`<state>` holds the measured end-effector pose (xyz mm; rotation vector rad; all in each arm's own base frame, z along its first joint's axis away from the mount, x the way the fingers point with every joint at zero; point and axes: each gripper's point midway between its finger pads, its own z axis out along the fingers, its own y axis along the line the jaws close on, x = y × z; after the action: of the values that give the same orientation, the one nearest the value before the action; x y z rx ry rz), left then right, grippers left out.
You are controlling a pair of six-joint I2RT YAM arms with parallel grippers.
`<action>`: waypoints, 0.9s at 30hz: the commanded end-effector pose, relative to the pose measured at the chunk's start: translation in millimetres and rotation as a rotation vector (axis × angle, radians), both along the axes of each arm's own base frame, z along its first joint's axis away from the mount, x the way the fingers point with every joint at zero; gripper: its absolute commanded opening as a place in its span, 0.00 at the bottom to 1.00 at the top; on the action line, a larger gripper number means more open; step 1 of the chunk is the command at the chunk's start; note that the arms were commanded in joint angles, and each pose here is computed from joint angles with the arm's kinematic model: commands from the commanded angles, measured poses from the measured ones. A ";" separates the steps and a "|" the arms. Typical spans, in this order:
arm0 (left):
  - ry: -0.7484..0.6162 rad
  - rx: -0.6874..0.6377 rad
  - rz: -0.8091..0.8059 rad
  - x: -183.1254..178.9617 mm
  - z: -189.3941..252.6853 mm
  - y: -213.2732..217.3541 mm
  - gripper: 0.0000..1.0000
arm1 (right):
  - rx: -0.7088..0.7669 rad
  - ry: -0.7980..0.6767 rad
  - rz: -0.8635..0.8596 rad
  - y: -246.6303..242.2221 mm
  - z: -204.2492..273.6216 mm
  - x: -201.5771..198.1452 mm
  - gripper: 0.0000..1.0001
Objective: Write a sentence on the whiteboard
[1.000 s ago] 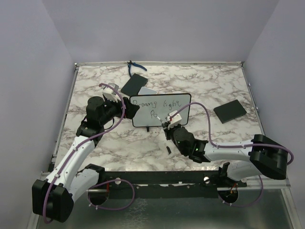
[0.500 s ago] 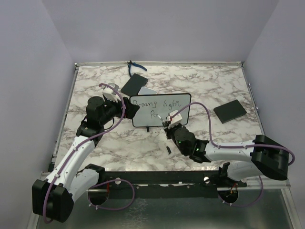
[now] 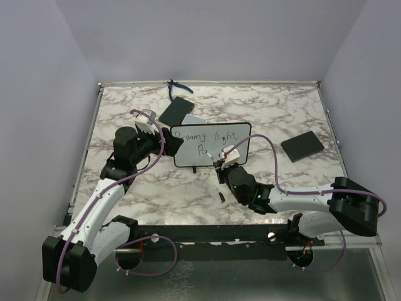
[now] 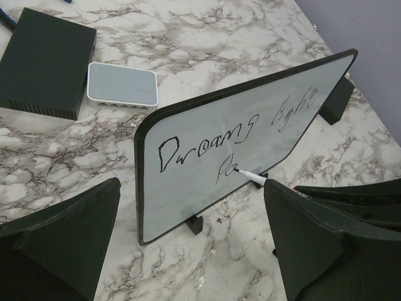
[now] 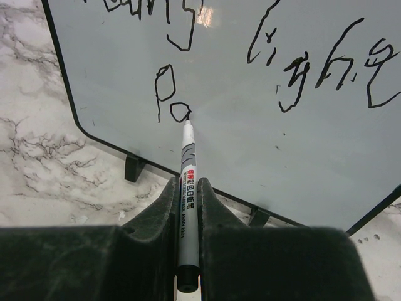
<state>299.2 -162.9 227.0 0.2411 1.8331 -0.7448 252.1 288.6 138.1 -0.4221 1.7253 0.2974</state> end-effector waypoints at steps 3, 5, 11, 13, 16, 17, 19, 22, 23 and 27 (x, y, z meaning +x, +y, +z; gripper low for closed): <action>-0.025 0.005 0.004 -0.4 5.4 2.5 0.97 | -0.055 0.040 -0.049 -12.9 -19.8 2.1 0.01; -0.024 0.005 0.004 -0.4 5.3 2.6 0.97 | -0.051 0.041 -0.056 -14.9 -19.7 1.8 0.01; -0.025 0.005 0.003 -0.4 5.5 2.4 0.97 | -0.047 0.029 -0.073 -20.1 -14.2 2.3 0.01; -0.025 0.005 0.005 -0.2 5.7 2.7 0.97 | -0.045 0.020 -0.080 -21.9 -10.4 3.0 0.01; -0.024 0.005 0.006 -0.3 5.2 2.8 0.97 | -0.036 0.006 -0.080 -22.4 -3.2 3.3 0.01; -0.025 0.005 0.005 -0.2 5.4 2.8 0.97 | -0.028 0.003 -0.076 -22.2 -0.1 3.0 0.01; -0.025 0.005 0.005 -0.1 5.5 2.7 0.97 | -0.012 -0.004 -0.048 -20.1 5.4 0.0 0.01; -0.025 0.005 0.005 -0.3 5.4 2.5 0.97 | 0.007 -0.021 0.031 -14.1 15.0 -7.8 0.01; -0.025 0.005 0.005 -0.4 5.4 2.7 0.97 | 0.017 -0.025 0.043 -14.0 17.4 -9.4 0.01; -0.028 0.004 0.006 -0.3 6.4 2.8 0.97 | 0.022 -0.030 0.012 -19.9 22.3 -7.5 0.01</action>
<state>299.2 -162.9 227.0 0.2411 1.8331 -0.7448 244.9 273.1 160.8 -0.4082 1.6889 0.3323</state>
